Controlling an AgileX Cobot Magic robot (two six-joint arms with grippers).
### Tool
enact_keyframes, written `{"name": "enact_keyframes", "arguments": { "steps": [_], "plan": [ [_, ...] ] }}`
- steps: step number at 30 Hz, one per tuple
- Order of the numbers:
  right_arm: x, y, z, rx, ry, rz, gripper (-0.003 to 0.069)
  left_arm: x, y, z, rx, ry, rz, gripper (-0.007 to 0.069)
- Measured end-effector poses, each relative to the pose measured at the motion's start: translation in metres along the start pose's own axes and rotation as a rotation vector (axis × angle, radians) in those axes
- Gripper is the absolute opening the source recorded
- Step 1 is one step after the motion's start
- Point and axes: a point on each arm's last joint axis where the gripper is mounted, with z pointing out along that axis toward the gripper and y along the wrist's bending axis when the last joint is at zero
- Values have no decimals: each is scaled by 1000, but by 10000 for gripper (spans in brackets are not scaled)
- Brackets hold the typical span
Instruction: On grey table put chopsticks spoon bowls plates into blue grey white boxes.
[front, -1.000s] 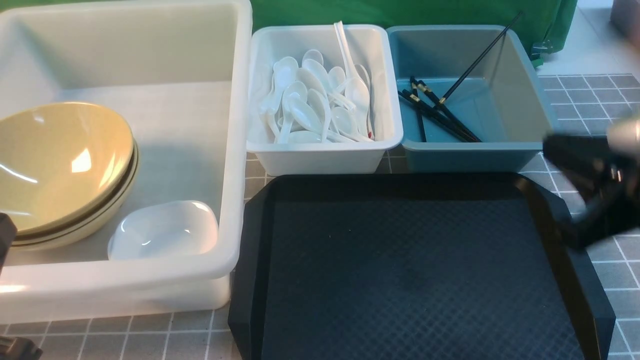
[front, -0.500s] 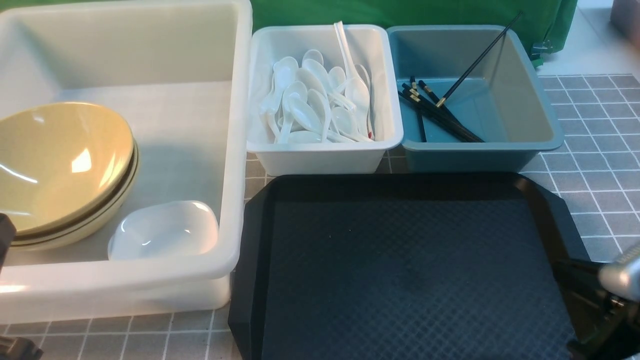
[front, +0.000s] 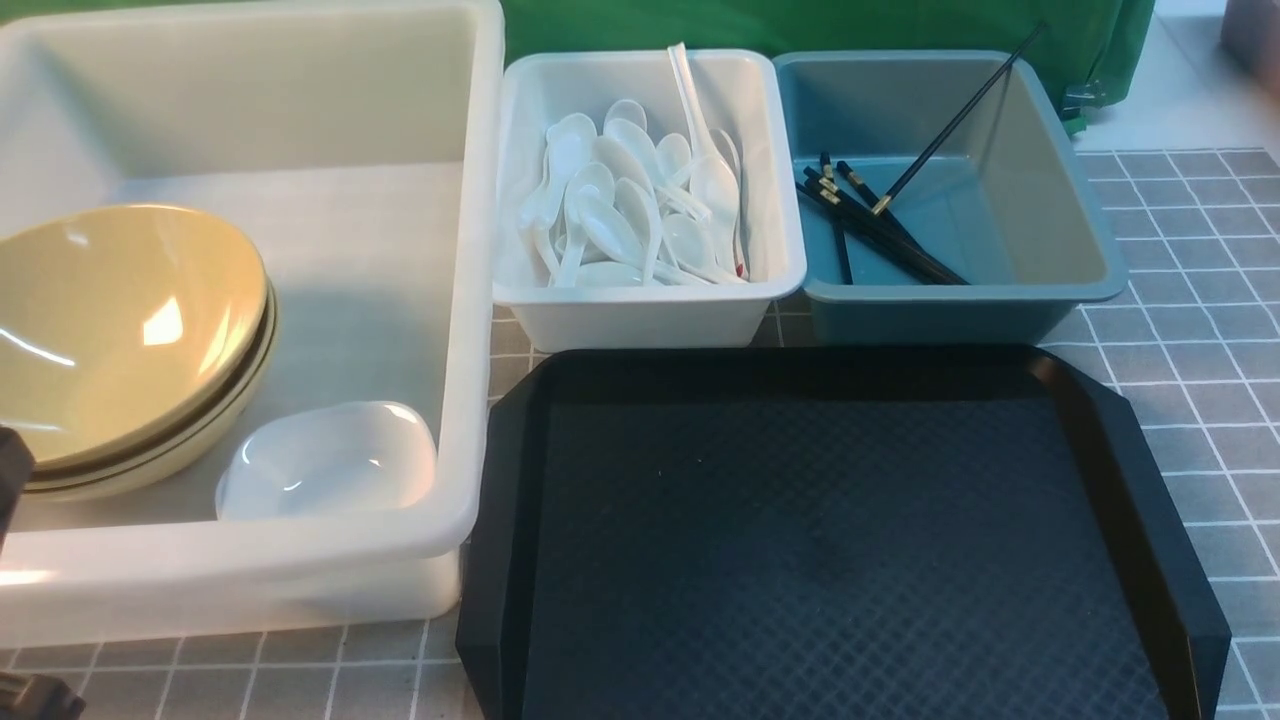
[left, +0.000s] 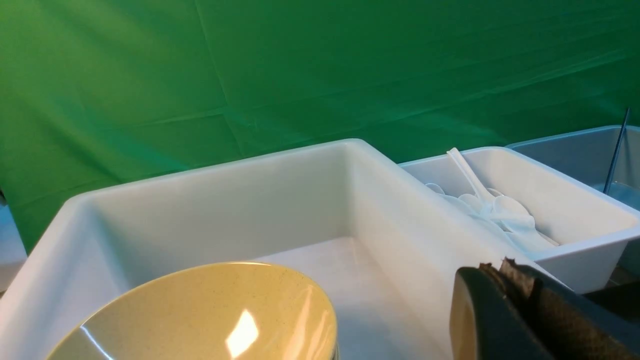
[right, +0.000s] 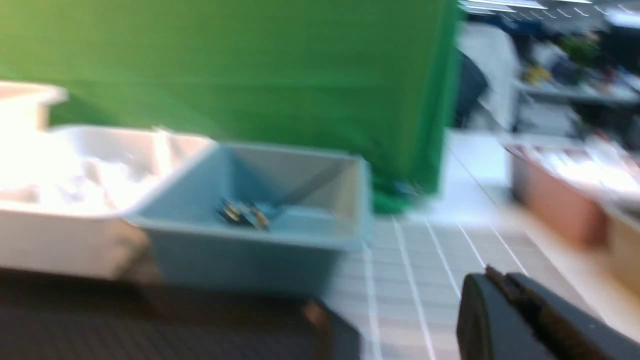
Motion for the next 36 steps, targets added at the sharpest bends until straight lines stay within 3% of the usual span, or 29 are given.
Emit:
{"name": "enact_keyframes", "arguments": {
  "steps": [8, 36],
  "plan": [
    [26, -5, -4, 97, 281, 29, 45, 0, 0, 0, 0, 1, 1, -8],
    [26, -5, -4, 98, 284, 29, 62, 2, 0, 0, 0, 26, 21, -8]
  ]
}}
